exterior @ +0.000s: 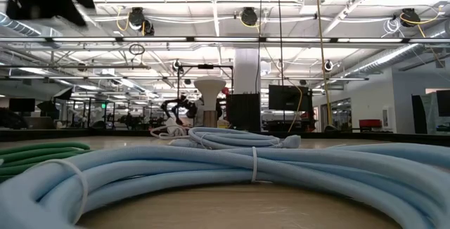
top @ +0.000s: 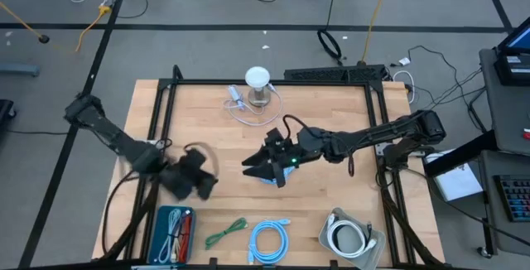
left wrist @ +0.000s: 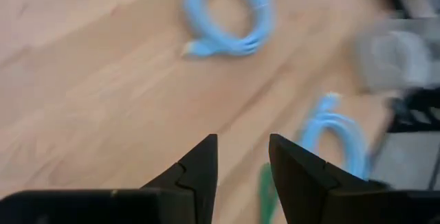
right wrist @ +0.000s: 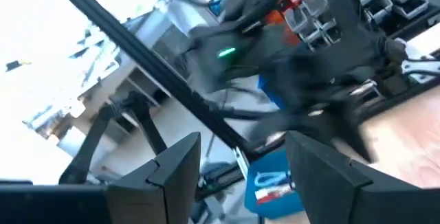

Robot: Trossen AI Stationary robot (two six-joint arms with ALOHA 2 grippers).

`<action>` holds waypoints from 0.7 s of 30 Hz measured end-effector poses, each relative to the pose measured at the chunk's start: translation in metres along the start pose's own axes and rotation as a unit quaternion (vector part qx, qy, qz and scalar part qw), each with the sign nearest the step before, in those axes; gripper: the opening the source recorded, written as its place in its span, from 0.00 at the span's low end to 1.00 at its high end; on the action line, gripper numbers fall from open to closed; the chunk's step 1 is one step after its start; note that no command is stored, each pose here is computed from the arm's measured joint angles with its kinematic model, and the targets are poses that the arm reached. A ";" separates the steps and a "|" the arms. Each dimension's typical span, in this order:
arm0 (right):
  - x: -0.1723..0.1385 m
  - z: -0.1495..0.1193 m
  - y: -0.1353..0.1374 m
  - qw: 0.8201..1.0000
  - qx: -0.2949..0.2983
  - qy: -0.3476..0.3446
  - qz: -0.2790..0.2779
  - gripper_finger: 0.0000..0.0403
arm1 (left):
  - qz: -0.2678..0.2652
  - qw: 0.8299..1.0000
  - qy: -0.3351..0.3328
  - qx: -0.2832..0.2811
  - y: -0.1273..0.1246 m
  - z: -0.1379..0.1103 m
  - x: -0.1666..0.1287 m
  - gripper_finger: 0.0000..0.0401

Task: Pick & Place USB Port
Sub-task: Put the top blue video cable into the gray bin

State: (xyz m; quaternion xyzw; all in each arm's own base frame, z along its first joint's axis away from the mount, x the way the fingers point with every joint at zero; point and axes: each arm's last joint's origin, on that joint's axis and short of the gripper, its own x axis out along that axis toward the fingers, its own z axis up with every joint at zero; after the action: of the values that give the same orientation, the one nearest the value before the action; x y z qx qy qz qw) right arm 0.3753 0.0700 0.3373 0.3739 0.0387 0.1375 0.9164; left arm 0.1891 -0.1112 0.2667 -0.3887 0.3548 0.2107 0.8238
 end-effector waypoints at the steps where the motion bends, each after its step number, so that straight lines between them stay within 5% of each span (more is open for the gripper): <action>1: -0.001 -0.002 0.003 1.000 -0.006 0.006 0.000 0.52 | 0.016 1.000 0.019 -0.019 0.005 0.006 0.009 0.33; 5: -0.012 -0.008 0.021 0.997 -0.073 0.020 -0.030 0.52 | 0.034 0.995 0.055 -0.074 0.021 0.022 0.041 0.33; 11: -0.053 -0.019 0.045 0.963 -0.162 0.054 -0.207 0.52 | -0.042 0.991 -0.014 -0.124 0.031 0.058 0.069 0.33; 16: -0.096 -0.035 0.047 0.915 -0.146 0.115 -0.357 0.52 | -0.108 0.986 -0.022 -0.123 0.034 0.085 0.088 0.33; 21: -0.119 -0.048 0.047 0.885 -0.108 0.143 -0.429 0.52 | -0.098 0.990 0.015 -0.105 0.038 0.092 0.124 0.34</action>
State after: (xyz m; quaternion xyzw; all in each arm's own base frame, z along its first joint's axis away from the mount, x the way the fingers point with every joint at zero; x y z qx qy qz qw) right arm 0.2428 0.1006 0.3316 0.1960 0.3111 -0.2134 0.9051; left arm 0.2853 -0.0066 0.1963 -0.5091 0.3036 0.1592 0.7895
